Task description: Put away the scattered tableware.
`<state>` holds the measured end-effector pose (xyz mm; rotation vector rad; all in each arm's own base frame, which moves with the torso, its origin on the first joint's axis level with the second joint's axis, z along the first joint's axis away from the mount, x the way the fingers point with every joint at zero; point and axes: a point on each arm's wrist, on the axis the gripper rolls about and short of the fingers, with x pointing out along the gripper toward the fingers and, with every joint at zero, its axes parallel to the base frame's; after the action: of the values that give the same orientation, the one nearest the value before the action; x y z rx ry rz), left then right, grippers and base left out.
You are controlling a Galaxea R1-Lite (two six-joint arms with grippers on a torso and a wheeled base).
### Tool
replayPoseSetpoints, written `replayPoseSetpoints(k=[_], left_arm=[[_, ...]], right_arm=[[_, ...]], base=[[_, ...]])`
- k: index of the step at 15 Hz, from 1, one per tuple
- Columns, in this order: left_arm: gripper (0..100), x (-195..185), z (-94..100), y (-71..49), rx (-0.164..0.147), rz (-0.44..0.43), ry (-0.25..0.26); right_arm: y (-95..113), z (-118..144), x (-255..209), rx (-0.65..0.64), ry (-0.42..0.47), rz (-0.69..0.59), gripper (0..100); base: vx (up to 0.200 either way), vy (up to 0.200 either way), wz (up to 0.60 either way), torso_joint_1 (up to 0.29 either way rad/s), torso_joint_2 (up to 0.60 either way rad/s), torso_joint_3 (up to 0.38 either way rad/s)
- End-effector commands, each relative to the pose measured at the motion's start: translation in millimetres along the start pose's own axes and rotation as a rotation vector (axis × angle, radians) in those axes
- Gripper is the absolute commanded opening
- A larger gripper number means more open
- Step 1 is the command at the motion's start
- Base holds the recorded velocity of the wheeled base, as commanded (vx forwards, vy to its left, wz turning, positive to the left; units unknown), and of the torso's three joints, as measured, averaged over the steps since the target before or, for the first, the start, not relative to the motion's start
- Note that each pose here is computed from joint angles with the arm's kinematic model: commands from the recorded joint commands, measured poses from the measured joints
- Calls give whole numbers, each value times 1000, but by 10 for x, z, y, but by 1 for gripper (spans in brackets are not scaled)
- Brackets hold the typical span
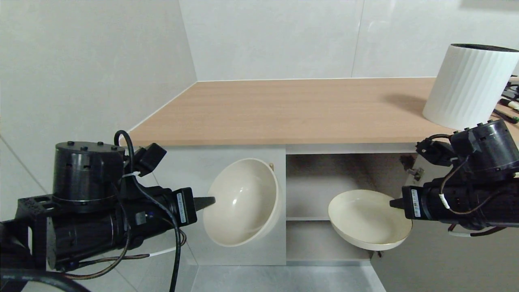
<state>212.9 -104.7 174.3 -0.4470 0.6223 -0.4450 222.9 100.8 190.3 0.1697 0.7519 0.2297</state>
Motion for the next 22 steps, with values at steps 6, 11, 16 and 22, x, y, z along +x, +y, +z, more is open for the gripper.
replayPoseSetpoints(k=[6, 11, 16, 22], left_arm=[[0, 23, -8, 10, -2, 5, 7], [0, 47, -17, 19, -3, 9, 15], [0, 83, -32, 30, -5, 14, 29], [0, 86, -54, -17, 6, -2, 36]], right_arm=[[-9, 5, 27, 5, -23, 4, 0], [-10, 4, 41, 4, -23, -3, 0], [-56, 7, 476, 22, -82, -43, 0], [-393, -204, 1878, 66, -160, -222, 0]], base=[[0, 0, 0, -176, 460, 280], [0, 0, 0, -83, 265, 166], [0, 0, 0, -2, 11, 7], [0, 0, 0, 0, 0, 0]])
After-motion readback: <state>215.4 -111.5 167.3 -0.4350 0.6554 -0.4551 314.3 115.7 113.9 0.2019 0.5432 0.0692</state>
